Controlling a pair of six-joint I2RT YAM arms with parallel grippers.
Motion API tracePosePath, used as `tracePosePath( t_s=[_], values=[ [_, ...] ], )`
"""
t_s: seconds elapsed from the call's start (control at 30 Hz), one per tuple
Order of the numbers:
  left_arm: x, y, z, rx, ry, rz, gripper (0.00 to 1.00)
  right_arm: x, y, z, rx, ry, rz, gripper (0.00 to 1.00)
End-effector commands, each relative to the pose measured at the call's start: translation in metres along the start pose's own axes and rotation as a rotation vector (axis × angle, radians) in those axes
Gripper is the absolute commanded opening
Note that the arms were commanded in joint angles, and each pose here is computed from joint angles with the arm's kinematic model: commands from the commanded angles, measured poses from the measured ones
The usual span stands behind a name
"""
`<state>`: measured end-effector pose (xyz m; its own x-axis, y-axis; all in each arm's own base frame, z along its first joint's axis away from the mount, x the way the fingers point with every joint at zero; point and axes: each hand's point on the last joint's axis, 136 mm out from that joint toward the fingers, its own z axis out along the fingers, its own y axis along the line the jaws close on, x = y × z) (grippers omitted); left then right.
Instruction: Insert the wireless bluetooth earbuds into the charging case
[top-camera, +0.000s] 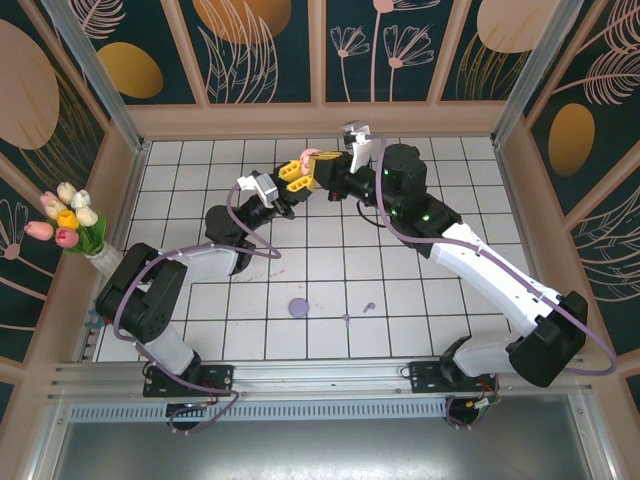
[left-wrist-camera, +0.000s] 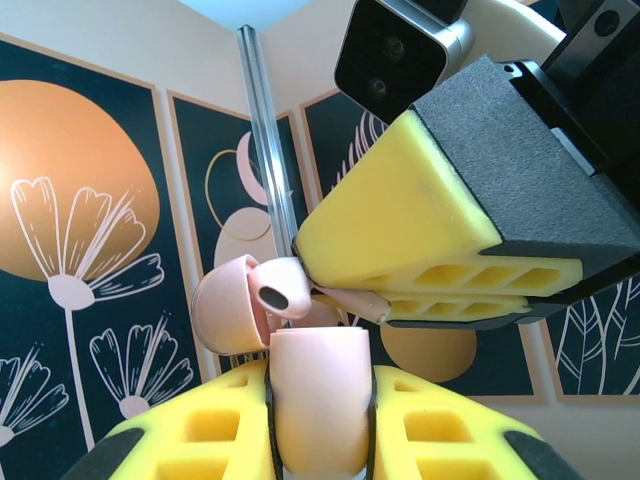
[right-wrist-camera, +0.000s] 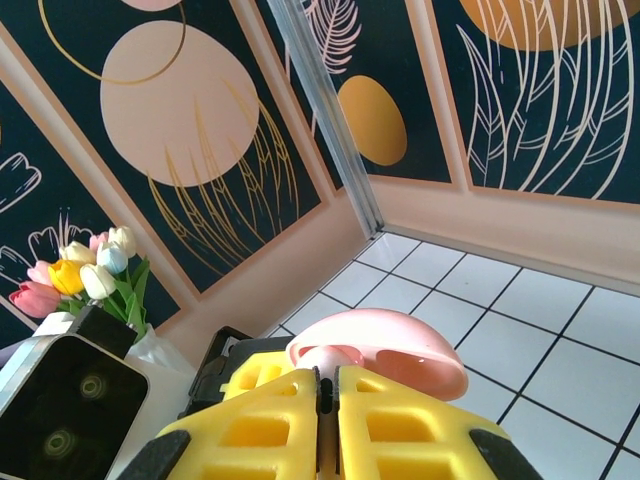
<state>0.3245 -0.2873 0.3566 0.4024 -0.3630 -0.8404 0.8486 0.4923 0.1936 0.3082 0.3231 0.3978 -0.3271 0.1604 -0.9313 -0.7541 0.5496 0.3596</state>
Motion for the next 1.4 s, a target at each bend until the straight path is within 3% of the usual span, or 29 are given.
tracePosePath(
  t_s=[0.0,0.7,1.0,1.37],
  values=[
    [-0.030,-0.007,0.002,0.028,-0.108,0.060,0.00,-0.025,0.011,-0.010,-0.043,-0.090,-0.004,0.11],
    [-0.003,0.012,-0.007,-0.097,-0.042,0.082,0.00,-0.006,0.004,-0.052,0.006,-0.112,0.096,0.11],
    [0.004,0.019,-0.018,-0.172,0.004,0.135,0.00,0.073,-0.043,-0.067,0.151,-0.006,0.243,0.10],
    [-0.001,0.016,-0.024,-0.177,0.003,0.104,0.00,0.180,-0.107,-0.071,0.326,0.110,0.413,0.09]
  ],
)
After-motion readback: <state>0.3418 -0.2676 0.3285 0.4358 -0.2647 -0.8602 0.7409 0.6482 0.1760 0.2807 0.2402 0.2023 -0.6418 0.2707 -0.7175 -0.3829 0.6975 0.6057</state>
